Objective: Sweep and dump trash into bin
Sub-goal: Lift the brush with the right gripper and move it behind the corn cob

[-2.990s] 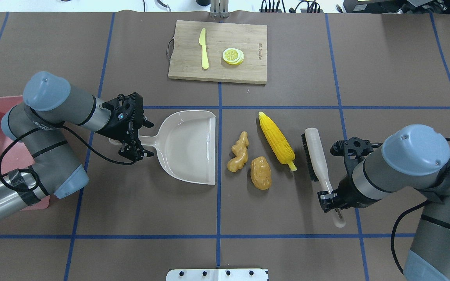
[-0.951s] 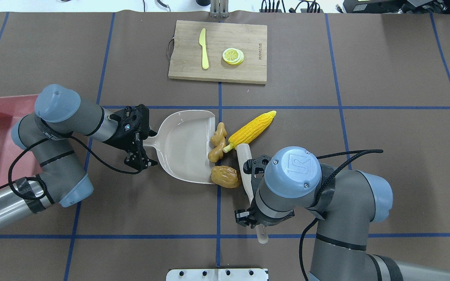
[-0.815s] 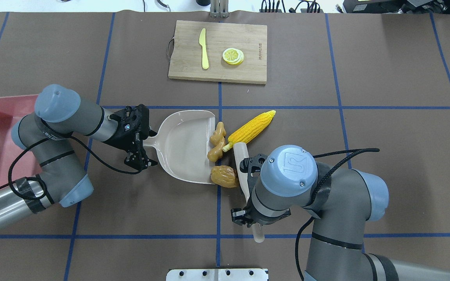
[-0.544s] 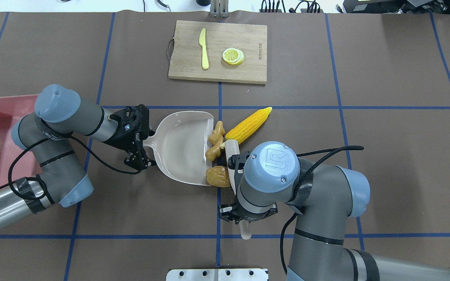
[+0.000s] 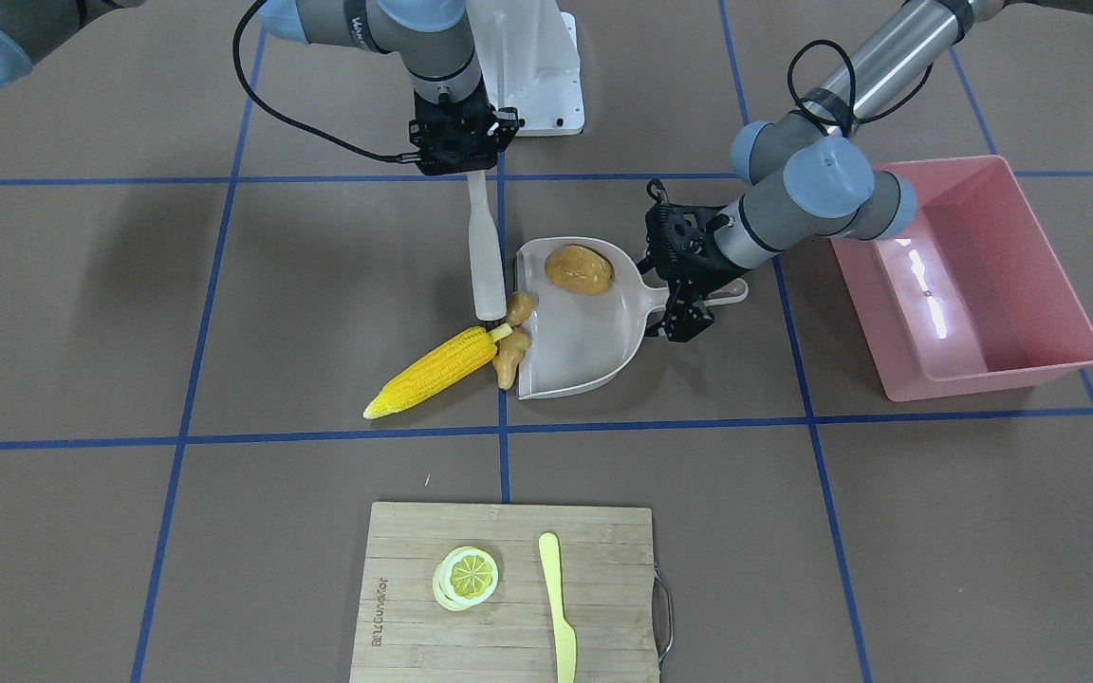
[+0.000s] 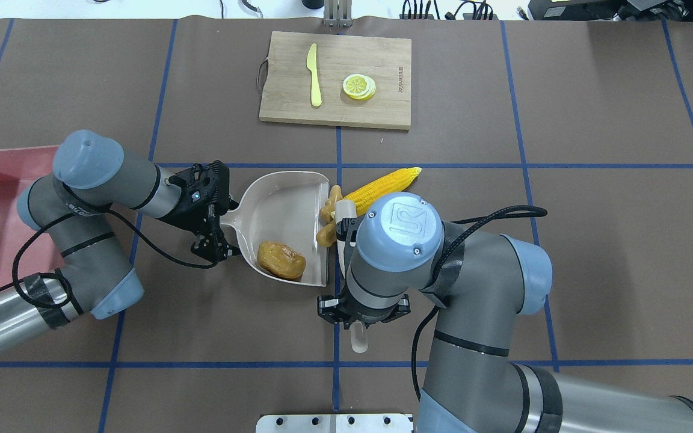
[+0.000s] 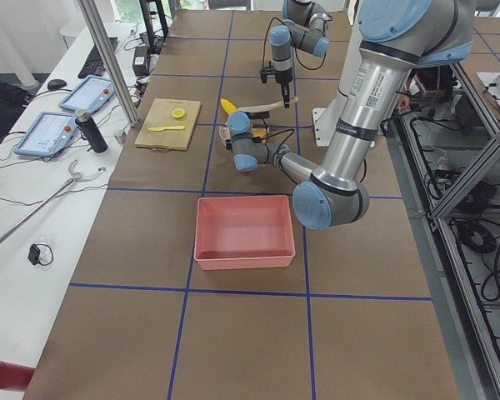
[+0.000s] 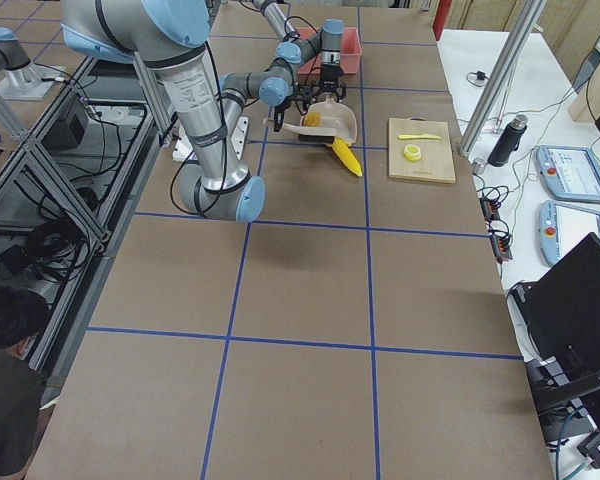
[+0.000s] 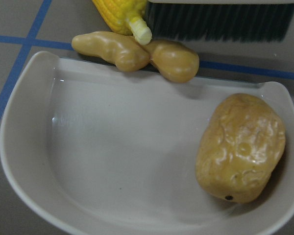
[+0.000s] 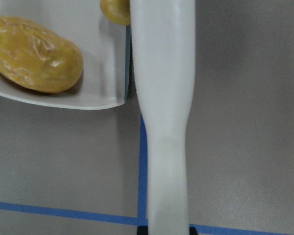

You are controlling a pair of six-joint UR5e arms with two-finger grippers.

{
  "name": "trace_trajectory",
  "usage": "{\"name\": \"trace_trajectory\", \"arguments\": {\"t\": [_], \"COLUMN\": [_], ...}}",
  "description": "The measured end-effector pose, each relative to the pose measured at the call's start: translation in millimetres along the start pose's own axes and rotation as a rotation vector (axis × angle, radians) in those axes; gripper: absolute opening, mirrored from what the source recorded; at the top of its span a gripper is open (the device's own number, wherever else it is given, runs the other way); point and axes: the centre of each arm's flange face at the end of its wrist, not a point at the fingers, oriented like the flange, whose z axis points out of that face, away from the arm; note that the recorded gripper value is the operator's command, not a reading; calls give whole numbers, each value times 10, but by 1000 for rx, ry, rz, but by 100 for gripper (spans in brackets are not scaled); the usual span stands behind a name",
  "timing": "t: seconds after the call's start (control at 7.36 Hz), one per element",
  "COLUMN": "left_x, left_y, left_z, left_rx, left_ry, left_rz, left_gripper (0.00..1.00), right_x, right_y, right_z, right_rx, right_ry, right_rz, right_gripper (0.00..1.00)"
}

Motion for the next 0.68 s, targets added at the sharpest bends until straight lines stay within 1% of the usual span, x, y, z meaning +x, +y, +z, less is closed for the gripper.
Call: {"name": "trace_trajectory", "arguments": {"t": [0.27,0.54,0.68], "left_x": [-1,-2,-4], "left_y": [7,9,9], "left_z": [4,5,5], "left_rx": [-2,-2,-2], "left_ry": [0,0,-3], "left_rz": [-1,-1,-1], "left_gripper": [97,97,97], "right_x": [291,677,847], "right_y": [-301,-557,-595], "right_z": [-226,-477,-600], "right_rx": [-20,-4,8], "right_ry": [-14,-4,1], "right_rz": [46,93,115], "right_gripper": [0,0,0]}}
